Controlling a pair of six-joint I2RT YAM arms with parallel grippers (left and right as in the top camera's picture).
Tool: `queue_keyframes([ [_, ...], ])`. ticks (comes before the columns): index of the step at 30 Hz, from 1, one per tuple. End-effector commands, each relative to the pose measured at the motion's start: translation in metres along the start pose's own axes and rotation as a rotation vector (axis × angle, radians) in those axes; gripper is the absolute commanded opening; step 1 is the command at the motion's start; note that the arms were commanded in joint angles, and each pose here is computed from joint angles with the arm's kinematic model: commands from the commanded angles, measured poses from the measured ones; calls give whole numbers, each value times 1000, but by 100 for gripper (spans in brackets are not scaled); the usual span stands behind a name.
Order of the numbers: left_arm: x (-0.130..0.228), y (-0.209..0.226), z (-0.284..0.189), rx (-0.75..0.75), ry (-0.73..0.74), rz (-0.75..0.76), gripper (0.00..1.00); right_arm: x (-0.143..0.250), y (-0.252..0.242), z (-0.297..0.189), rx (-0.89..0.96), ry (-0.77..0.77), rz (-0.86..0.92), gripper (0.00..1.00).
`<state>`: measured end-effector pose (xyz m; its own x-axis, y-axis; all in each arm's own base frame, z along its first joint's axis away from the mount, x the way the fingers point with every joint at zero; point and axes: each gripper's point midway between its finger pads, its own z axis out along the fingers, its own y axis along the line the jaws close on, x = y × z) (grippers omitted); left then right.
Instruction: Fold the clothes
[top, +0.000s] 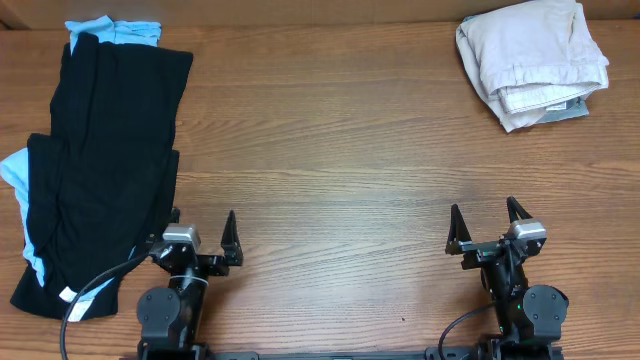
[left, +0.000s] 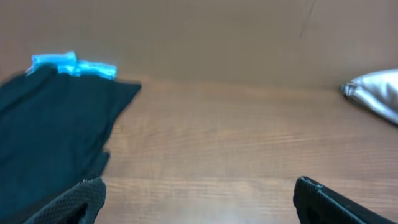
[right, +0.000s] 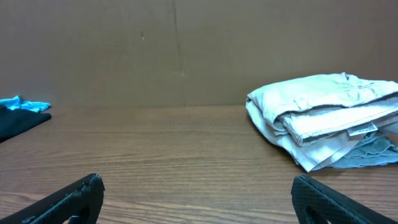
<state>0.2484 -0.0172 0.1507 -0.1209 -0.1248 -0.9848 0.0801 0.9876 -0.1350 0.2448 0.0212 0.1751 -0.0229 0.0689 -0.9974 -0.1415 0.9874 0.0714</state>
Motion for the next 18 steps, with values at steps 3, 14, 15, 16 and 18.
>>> queue_keyframes([
  [3, 0, 4, -2, -18, -10, 17, 100, 1, -2, 0, 11, -5, -4, 100],
  [14, -7, 4, -4, -19, -41, 20, 100, 1, -2, 0, 11, -5, -4, 100],
  [15, -9, 3, -4, -16, -48, 21, 100, 1, -2, 0, 11, -5, -4, 100],
  [16, -7, 3, -4, -15, -41, 21, 100, 1, -2, 0, 11, -5, -4, 100],
  [18, -7, 3, -4, -16, -43, 21, 100, 1, -2, 0, 11, -5, -4, 100],
])
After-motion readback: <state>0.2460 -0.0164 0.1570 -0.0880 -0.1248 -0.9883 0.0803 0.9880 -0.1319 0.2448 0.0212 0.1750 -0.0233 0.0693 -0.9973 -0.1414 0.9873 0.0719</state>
